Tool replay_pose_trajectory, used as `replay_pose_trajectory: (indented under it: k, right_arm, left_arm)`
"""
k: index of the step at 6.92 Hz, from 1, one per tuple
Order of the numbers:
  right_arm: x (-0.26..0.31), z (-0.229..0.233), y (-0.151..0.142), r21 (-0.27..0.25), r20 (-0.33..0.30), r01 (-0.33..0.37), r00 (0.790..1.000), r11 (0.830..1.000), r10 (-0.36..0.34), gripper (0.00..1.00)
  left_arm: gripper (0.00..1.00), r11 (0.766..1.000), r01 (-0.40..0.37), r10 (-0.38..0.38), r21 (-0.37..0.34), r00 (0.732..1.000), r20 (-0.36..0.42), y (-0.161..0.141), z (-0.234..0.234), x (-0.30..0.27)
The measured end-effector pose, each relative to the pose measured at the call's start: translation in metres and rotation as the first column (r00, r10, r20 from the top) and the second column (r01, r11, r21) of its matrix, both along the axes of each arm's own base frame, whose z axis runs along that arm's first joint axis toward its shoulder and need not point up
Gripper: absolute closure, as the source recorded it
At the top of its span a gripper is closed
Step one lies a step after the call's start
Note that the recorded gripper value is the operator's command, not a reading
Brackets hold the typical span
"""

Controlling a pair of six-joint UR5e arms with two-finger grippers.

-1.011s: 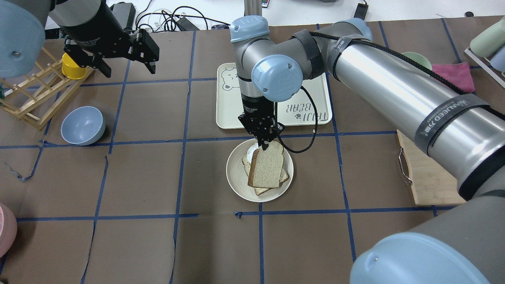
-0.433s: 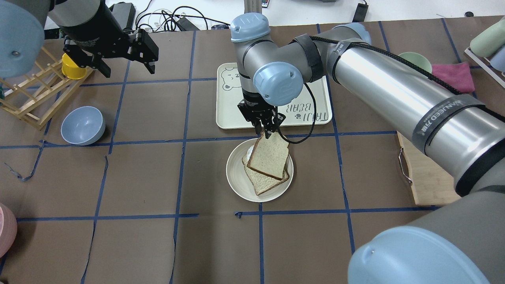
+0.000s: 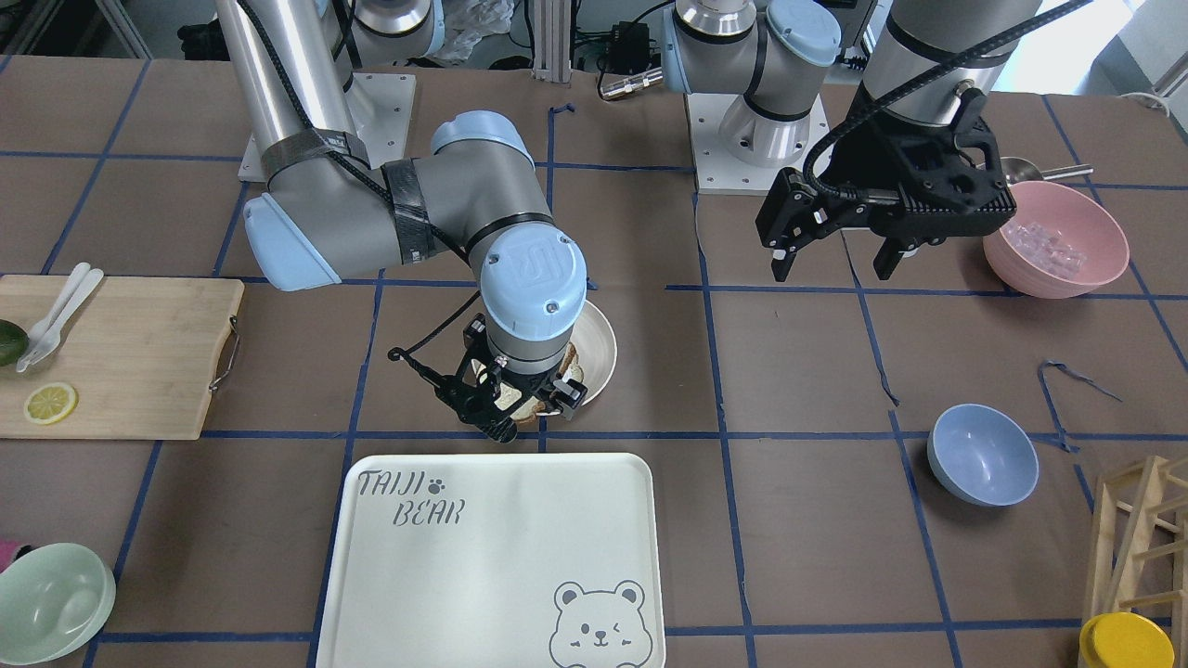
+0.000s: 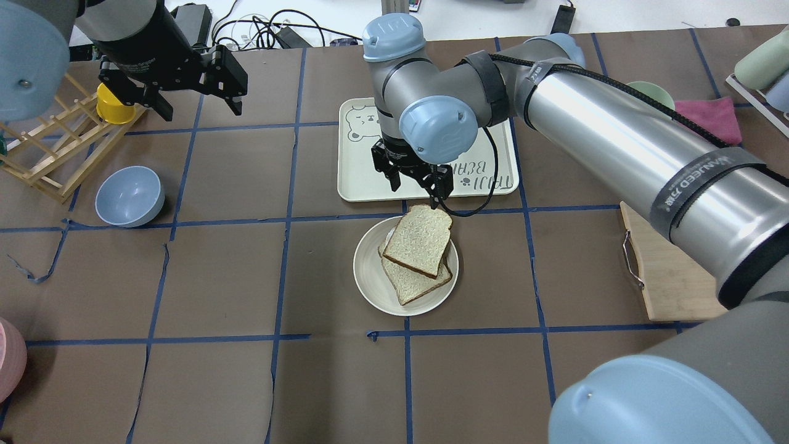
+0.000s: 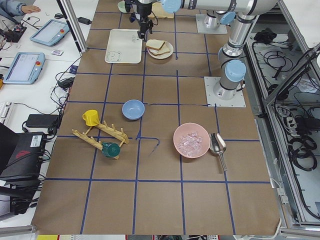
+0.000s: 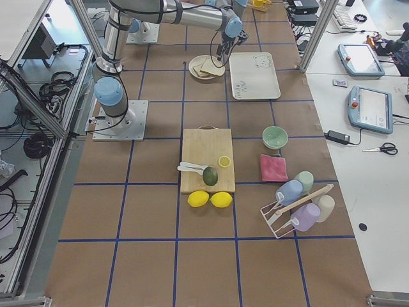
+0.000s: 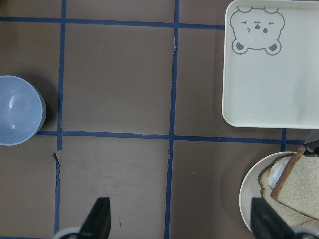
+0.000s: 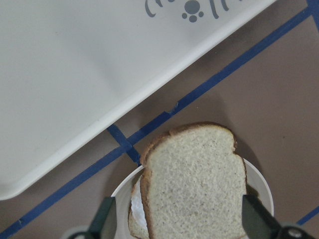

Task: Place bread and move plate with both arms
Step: 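Lower the bread onto the egg on the plate and release, then raise the right gripper and withdraw it away from the plate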

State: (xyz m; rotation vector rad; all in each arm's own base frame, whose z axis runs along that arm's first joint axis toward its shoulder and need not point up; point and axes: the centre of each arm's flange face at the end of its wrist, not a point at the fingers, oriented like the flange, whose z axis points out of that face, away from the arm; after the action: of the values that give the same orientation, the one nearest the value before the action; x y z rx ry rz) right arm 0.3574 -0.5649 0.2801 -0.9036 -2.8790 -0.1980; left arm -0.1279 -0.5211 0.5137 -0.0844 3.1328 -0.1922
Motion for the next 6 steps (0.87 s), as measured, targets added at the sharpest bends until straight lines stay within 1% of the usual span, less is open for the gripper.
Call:
replay_pose_trajectory:
  k: [2, 4, 5, 6]
  right_arm:
    - [-0.022, 0.034, -0.005, -0.051, 0.027, -0.042, 0.999, 0.998, 0.043, 0.00]
    - [-0.058, 0.075, -0.010, -0.100, 0.047, -0.084, 0.995, 0.991, 0.089, 0.00]
    - [-0.071, 0.097, -0.007, -0.128, 0.056, -0.136, 0.988, 0.982, 0.144, 0.00]
    - [-0.085, 0.114, -0.005, -0.144, 0.056, -0.193, 0.978, 0.971, 0.203, 0.00]
  left_arm:
    - [0.00, 1.000, 0.000, 0.000, 0.001, 1.000, 0.003, 0.000, 0.000, 0.000]
    - [0.00, 1.000, 0.002, -0.002, -0.001, 1.000, 0.004, 0.001, 0.000, -0.001]
    - [0.00, 1.000, 0.002, -0.002, -0.002, 1.000, 0.004, 0.001, 0.001, -0.001]
    - [0.00, 1.000, 0.003, -0.003, -0.001, 1.000, 0.004, 0.002, 0.001, -0.001]
